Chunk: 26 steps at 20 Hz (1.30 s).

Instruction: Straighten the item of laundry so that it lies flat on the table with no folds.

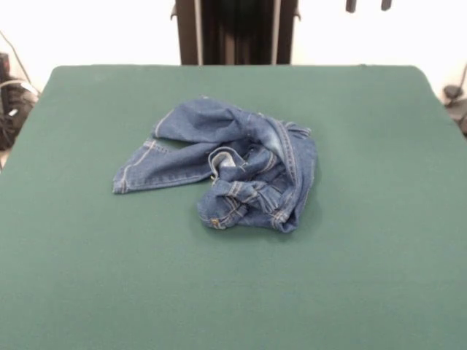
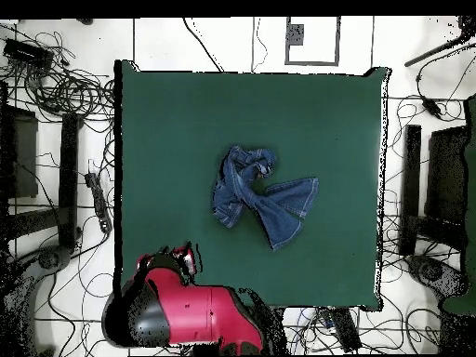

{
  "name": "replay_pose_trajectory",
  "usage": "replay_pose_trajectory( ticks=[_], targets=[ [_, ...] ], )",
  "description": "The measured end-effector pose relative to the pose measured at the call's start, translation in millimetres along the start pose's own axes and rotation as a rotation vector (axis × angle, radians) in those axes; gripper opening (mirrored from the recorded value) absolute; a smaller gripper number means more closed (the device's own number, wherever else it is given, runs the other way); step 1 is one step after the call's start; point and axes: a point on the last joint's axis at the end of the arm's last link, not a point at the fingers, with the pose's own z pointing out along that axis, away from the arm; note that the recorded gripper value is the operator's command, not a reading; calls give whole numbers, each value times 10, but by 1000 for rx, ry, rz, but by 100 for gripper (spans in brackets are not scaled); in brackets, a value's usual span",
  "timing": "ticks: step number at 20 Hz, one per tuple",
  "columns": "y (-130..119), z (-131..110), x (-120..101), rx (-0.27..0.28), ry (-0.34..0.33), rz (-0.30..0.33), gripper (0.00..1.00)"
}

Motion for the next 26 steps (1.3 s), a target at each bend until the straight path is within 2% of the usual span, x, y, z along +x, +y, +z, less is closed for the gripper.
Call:
replay_pose_trajectory(
  ticks=[10, 15, 22, 26],
  targets=[
    [5, 553, 158, 4, -17, 4, 100],
    [-14, 782, 286, 2, 4, 13, 100],
    [-113, 864, 346, 1, 37, 37, 100],
    [-214, 866, 319, -3, 77, 57, 100]
  ],
)
